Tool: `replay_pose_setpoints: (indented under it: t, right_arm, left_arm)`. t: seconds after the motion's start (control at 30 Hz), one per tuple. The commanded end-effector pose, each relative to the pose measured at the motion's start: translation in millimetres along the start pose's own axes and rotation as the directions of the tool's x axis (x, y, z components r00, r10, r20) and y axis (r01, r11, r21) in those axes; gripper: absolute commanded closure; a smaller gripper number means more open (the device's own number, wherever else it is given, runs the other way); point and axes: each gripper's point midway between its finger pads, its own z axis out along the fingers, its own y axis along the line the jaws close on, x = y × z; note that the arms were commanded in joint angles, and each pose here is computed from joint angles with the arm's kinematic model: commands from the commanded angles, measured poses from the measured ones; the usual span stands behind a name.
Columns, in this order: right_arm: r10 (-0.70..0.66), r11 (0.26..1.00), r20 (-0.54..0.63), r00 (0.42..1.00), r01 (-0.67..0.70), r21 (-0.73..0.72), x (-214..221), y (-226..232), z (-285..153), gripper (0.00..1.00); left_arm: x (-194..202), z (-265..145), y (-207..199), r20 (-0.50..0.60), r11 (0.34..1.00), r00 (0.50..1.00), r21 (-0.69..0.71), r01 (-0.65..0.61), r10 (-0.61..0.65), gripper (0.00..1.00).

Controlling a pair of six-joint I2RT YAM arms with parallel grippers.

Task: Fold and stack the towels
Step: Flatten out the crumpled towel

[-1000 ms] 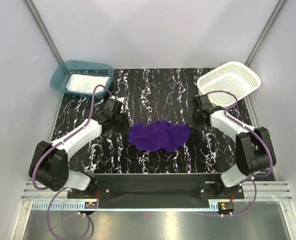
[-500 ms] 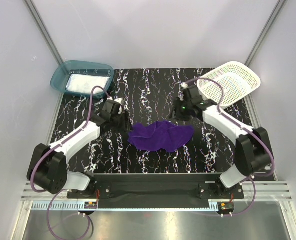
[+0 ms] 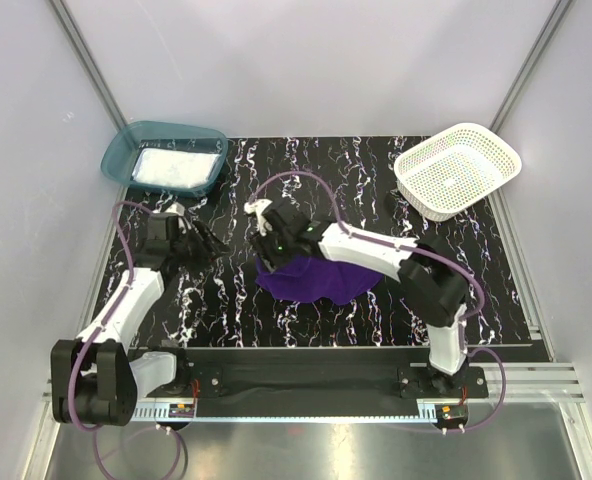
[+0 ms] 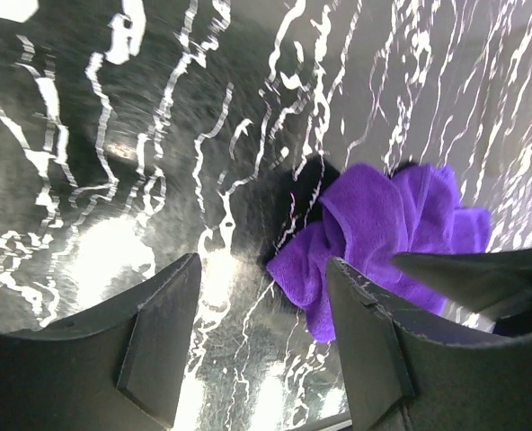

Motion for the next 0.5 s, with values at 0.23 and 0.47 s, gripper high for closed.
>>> replay_pose_setpoints:
  t: [0.23,0.47]
  right_arm:
    - [-0.115,0.971,0.044,0.992,0.103,0.214,-26,2,26,0.42]
    - [-0.117,0.921,0.066,0.991,0.083,0.380,-30,-26,10,0.77]
  left_arm:
    - [-2,-1,-7,-0.023,0.993,0.999,0.113,0.041,-0.038,0.37]
    - [-2,-2,-5,-0.015,0.993,1.000,0.112,0.021,-0.019,0.37]
